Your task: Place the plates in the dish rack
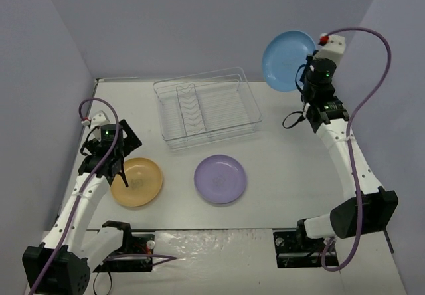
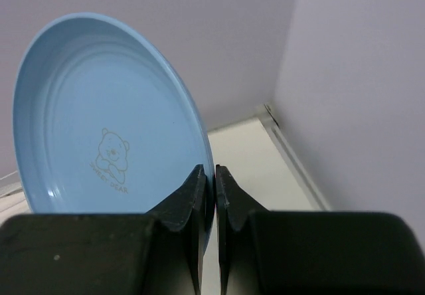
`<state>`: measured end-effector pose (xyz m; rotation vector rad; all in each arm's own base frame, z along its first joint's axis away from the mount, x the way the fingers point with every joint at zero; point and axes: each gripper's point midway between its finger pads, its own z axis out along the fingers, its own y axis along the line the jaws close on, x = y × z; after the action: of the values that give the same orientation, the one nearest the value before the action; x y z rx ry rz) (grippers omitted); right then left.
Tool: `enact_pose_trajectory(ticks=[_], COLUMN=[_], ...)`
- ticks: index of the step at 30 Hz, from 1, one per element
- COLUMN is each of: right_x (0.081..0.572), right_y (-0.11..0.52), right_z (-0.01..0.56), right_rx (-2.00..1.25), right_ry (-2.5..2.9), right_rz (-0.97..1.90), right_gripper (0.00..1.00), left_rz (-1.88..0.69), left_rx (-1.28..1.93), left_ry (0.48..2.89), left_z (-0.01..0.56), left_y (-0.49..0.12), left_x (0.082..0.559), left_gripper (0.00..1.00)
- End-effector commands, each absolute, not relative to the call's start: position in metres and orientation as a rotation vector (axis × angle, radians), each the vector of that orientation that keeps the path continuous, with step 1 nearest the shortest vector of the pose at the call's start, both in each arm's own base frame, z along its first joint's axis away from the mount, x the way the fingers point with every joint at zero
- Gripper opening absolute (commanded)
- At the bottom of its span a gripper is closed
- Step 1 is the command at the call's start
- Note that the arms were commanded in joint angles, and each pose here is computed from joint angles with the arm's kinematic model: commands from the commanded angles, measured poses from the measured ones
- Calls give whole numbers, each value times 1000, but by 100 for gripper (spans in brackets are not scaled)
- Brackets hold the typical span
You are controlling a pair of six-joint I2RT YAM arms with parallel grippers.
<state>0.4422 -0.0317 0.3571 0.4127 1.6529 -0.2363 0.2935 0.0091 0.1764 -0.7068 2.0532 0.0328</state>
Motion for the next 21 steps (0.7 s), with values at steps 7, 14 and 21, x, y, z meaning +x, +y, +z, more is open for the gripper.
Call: enact_pose_trajectory(ticks=[7,14,21], right_x=[481,508,512], right_y=[233,324,375], right_z=[473,458,434], right_rx=[-783,-1184,-1385], right_ry=[1042,707,517], right_rz=[-425,-510,-438], right_gripper=[0,0,0], left_rz=[109,111,118], left_rx=[-818,-827,-834], left_ry=[2038,2005,1973], left_z=[186,189,193], left_y=[24,29,33], left_x=[295,289,287], left_gripper=[97,97,97])
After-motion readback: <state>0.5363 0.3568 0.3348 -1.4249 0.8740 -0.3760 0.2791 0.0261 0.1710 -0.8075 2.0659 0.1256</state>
